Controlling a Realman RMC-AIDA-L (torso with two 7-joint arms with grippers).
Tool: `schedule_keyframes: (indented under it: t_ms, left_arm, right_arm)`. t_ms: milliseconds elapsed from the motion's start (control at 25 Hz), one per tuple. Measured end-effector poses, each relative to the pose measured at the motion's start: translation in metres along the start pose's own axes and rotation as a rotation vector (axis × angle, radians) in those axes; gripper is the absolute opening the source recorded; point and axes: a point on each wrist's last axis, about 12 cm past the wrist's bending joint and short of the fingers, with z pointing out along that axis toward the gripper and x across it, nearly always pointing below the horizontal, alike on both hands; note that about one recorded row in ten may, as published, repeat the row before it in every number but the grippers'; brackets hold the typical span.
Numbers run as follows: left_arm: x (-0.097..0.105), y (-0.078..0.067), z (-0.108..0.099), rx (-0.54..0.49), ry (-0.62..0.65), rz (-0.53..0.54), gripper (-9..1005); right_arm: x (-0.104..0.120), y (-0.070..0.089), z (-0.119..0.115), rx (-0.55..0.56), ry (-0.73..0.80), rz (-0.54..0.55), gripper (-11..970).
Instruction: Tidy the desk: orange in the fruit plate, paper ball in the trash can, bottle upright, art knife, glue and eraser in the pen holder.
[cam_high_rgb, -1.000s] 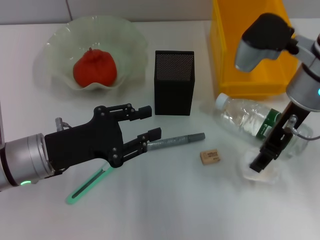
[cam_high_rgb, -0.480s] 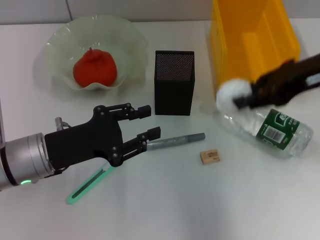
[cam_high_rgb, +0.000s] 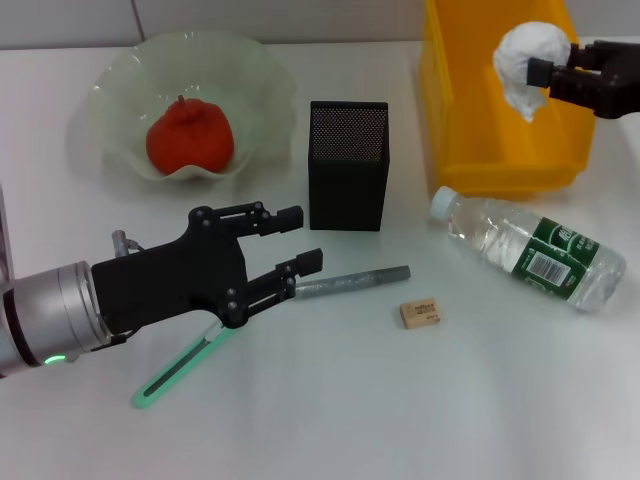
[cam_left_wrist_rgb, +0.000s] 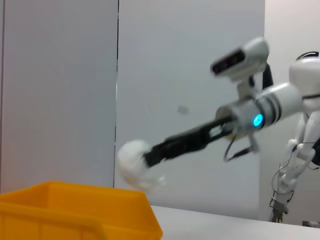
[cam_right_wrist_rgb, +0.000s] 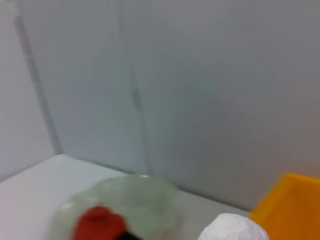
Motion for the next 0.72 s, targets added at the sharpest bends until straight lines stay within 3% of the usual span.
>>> schedule_keyframes:
  t_ms: [160, 360, 560, 720]
  left_arm:
    - [0.0, 0.0, 0.001, 0.002, -0.001, 0.001, 464]
    - [-0.001, 0.001, 0.002, 0.004, -0.003, 0.003, 464]
    - [-0.001, 0.001, 0.003, 0.005, -0.004, 0.003, 464]
    - [-0.001, 0.0, 0.003, 0.006, -0.004, 0.0, 464]
  right_arm:
    - [0.024, -0.019, 0.018, 0.105, -0.041, -0.023, 429]
    - [0.031, -0.03, 0.035, 0.198, -0.085, -0.078, 456]
    - [0.032, -0.034, 0.056, 0.213, -0.057, -0.1, 483]
    - [0.031, -0.033, 0.06, 0.207, -0.051, -0.124, 506]
